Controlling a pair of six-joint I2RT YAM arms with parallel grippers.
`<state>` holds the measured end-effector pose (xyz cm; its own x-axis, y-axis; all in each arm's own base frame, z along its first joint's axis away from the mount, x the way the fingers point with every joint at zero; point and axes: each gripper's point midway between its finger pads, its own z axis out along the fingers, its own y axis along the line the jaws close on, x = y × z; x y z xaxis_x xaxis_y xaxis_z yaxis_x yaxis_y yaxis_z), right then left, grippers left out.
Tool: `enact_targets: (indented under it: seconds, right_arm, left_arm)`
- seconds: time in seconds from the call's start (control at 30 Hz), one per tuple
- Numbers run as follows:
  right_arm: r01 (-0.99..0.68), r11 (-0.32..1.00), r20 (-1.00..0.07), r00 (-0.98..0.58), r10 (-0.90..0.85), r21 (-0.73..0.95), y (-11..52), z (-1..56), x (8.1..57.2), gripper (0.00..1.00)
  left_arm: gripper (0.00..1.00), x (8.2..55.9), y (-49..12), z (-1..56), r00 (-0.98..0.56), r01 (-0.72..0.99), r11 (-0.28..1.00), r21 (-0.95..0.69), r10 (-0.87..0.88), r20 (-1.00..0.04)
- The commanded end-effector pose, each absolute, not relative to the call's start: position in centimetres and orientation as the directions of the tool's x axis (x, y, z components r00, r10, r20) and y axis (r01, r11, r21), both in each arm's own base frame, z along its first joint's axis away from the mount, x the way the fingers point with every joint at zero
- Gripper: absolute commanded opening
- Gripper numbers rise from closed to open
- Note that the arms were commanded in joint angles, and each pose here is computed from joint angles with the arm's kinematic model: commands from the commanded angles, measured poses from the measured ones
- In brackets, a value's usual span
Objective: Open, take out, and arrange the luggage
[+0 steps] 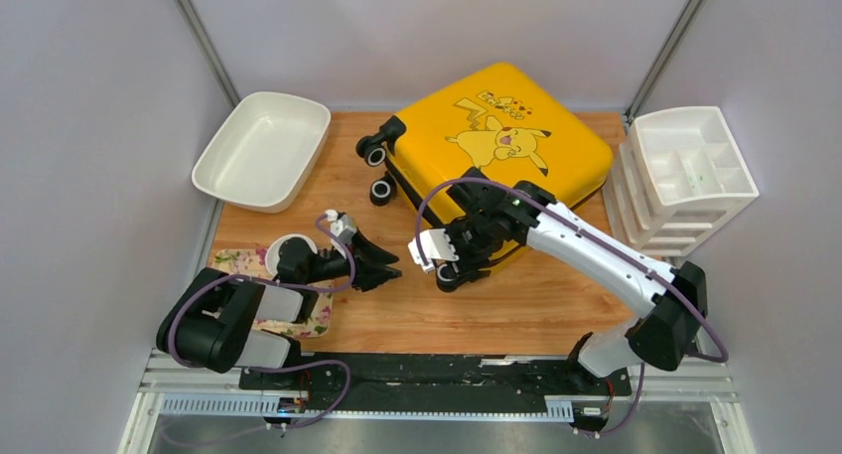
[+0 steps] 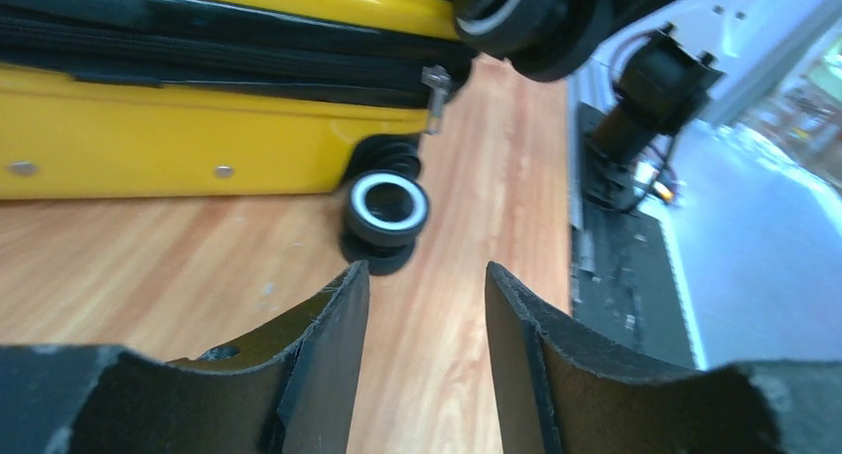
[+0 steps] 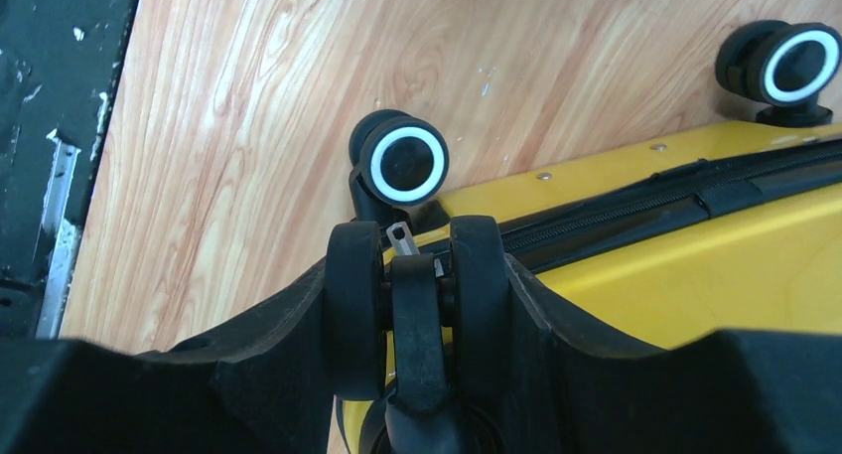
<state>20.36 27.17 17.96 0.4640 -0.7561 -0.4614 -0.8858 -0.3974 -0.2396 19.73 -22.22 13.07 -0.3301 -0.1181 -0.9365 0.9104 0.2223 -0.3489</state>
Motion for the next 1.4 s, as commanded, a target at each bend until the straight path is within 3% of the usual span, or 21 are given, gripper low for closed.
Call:
enact_targets:
  seconds: [0.0, 0.23, 0.63, 1.37]
  right_arm:
    - [-0.901, -0.340, -0.526, 0.434, -0.731, -0.270, 25.8, 20.3, 18.8, 0.00]
    - [-0.910, -0.308, -0.576, 0.413, -0.706, -0.276, 27.4, 20.8, 19.3, 0.00]
    - [-0.912, -0.310, -0.541, 0.410, -0.734, -0.270, 26.9, 17.2, 19.8, 0.00]
    - [-0.920, -0.288, -0.574, 0.392, -0.719, -0.268, 27.8, 18.2, 19.9, 0.00]
  left_arm:
    - [0.56, 18.1, -25.2, 16.5, -0.242, 0.964, 0.072, -0.255, -0.156, -0.958]
    - [0.59, 19.6, -30.3, 18.4, -0.381, 0.924, -0.040, -0.381, -0.206, -0.901]
    - [0.61, 22.1, -34.0, 14.6, -0.474, 0.872, 0.031, -0.488, -0.188, -0.860]
    - [0.56, 22.1, -37.7, 16.2, -0.403, 0.911, -0.018, -0.412, -0.247, -0.881]
